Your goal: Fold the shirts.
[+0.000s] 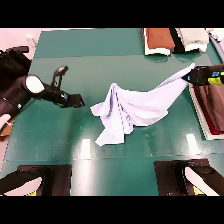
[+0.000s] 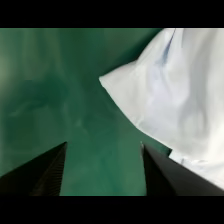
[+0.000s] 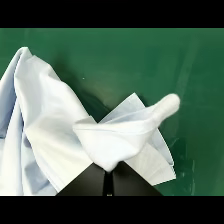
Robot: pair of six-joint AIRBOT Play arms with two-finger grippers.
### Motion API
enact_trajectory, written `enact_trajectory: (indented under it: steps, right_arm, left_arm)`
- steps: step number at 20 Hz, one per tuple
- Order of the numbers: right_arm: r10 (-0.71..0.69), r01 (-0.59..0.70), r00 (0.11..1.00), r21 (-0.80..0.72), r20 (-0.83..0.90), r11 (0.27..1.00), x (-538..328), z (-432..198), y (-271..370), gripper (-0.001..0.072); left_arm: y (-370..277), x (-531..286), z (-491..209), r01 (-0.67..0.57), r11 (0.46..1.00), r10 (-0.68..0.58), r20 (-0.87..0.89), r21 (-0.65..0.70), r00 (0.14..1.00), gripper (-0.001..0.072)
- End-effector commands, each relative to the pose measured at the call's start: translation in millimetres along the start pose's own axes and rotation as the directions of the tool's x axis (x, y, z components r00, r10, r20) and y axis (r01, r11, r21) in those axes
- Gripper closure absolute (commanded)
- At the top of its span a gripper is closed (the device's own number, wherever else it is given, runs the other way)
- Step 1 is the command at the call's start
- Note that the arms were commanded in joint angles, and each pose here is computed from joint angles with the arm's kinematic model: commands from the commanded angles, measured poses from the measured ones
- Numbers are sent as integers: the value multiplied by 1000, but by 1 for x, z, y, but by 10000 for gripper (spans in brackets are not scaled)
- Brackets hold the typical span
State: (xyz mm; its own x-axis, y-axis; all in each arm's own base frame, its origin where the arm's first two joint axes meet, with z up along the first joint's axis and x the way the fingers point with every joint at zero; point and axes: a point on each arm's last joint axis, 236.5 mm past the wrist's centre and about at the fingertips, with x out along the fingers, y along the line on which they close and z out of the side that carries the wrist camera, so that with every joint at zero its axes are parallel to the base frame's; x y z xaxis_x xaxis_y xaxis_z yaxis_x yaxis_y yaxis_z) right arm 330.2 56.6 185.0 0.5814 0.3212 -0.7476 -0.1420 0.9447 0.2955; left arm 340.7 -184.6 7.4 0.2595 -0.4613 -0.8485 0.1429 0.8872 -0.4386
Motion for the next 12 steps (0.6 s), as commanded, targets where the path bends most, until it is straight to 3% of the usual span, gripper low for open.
enact_trajectory:
  steps: [1, 7, 12]
  right_arm:
    - [1, -1, 1000, -1, 3, 1000, 0, 1, 0, 694]
    - [0, 0, 1000, -1, 6, 1000, 0, 1, 0, 694]
    - [0, 0, 1000, -1, 11, 1000, 0, 3, 0, 694]
  left_arm:
    - [-9, 33, -22, 147, 961, -145, 27, -235, 989, 159]
    - [-40, 40, -25, 335, 873, -326, 87, -355, 941, 159]
    - [-71, 53, -43, 355, 878, -360, 45, -323, 932, 160]
